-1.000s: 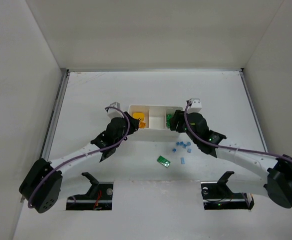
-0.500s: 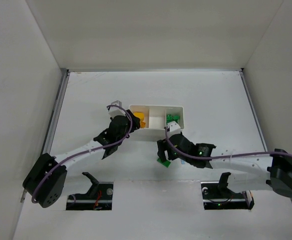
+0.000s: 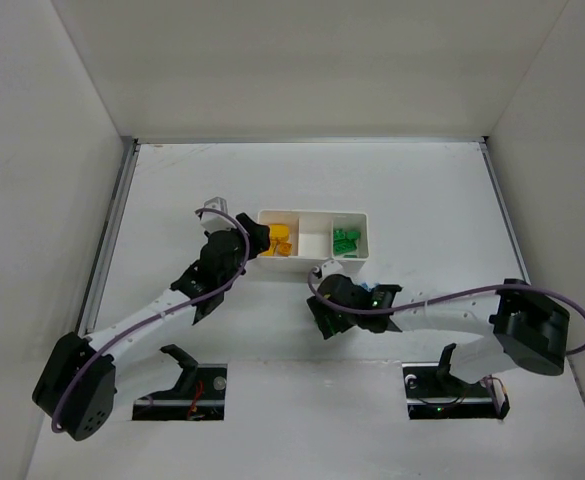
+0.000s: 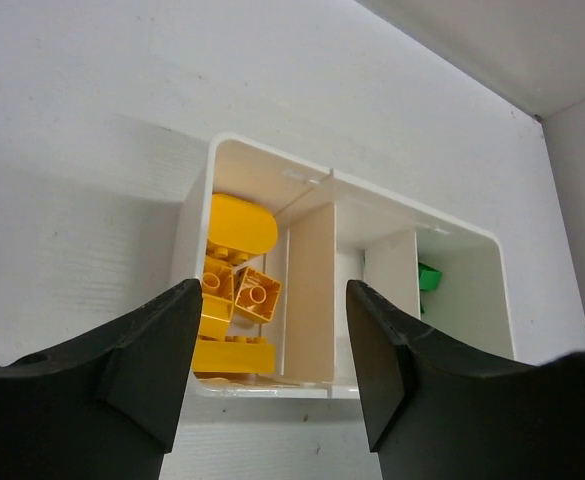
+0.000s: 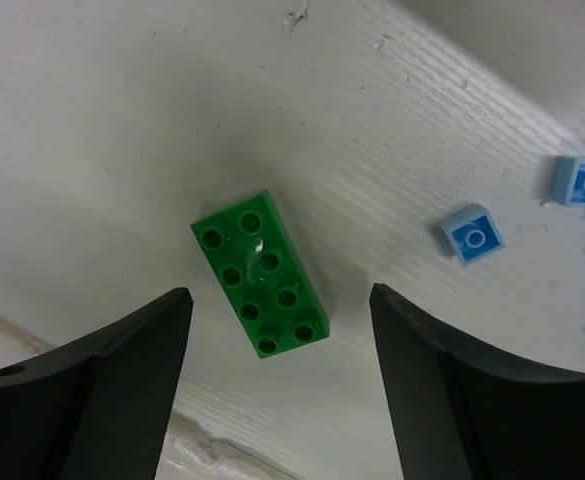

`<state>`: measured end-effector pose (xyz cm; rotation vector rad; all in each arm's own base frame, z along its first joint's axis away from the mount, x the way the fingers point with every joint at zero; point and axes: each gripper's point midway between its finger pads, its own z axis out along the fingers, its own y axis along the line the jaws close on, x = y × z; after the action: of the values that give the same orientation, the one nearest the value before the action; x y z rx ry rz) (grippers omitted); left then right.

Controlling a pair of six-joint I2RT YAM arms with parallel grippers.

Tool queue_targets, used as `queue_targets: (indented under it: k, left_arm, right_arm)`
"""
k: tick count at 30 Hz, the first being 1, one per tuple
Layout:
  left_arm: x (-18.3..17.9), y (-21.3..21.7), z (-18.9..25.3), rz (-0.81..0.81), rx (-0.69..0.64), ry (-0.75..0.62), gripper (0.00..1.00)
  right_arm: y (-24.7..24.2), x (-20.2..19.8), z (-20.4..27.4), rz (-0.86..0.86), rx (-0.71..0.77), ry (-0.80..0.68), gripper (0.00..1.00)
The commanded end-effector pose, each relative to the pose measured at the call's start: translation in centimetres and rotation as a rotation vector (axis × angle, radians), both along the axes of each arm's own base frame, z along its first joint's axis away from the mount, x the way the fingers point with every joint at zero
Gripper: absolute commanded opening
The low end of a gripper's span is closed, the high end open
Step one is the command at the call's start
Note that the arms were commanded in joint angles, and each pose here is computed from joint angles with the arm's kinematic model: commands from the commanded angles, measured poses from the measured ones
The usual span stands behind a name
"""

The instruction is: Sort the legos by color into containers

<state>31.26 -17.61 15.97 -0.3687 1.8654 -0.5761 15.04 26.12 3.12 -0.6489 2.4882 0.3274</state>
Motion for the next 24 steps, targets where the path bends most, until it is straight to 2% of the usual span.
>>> queue_targets:
  k: [1, 4, 7, 11, 16, 17, 20, 24]
  left_arm:
    - [0.0, 0.6, 0.8, 0.007, -0.011, -0.041, 0.57]
    - [0.0, 0.8, 1.1, 0.008, -0.013, -0.049, 0.57]
    - [0.0, 1.2, 1.2, 0.013, -0.016, -0.055, 0.57]
    - [0.0, 2.2, 1.4, 0.035, -0.020, -0.064, 0.57]
    - [-0.2, 3.6, 1.5, 0.067, -0.026, -0.076, 0.57]
    - [-0.2, 3.9, 1.5, 0.073, -0.027, -0.077, 0.57]
    - [-0.4, 4.2, 1.4, 0.081, -0.026, -0.076, 0.57]
    - [-0.5, 4.3, 0.7, 0.081, -0.018, -0.060, 0.57]
  right_arm:
    - [1.4, -0.3, 0.6, 0.041, -0.002, 0.015, 0.74]
    - [1.5, -0.8, 0.0, 0.056, -0.035, 0.030, 0.67]
    - [1.4, -0.9, -0.4, 0.058, -0.050, 0.038, 0.65]
    - [1.6, -0.8, -0.7, 0.069, -0.073, 0.044, 0.53]
    - [1.6, -0.8, -0.7, 0.069, -0.074, 0.044, 0.53]
    - [1.9, -0.8, -0.8, 0.102, -0.115, 0.041, 0.28]
    - [1.9, -0.4, 0.1, 0.090, -0.100, 0.016, 0.24]
    - [2.6, 0.1, 3.4, 0.071, -0.011, -0.040, 0.24]
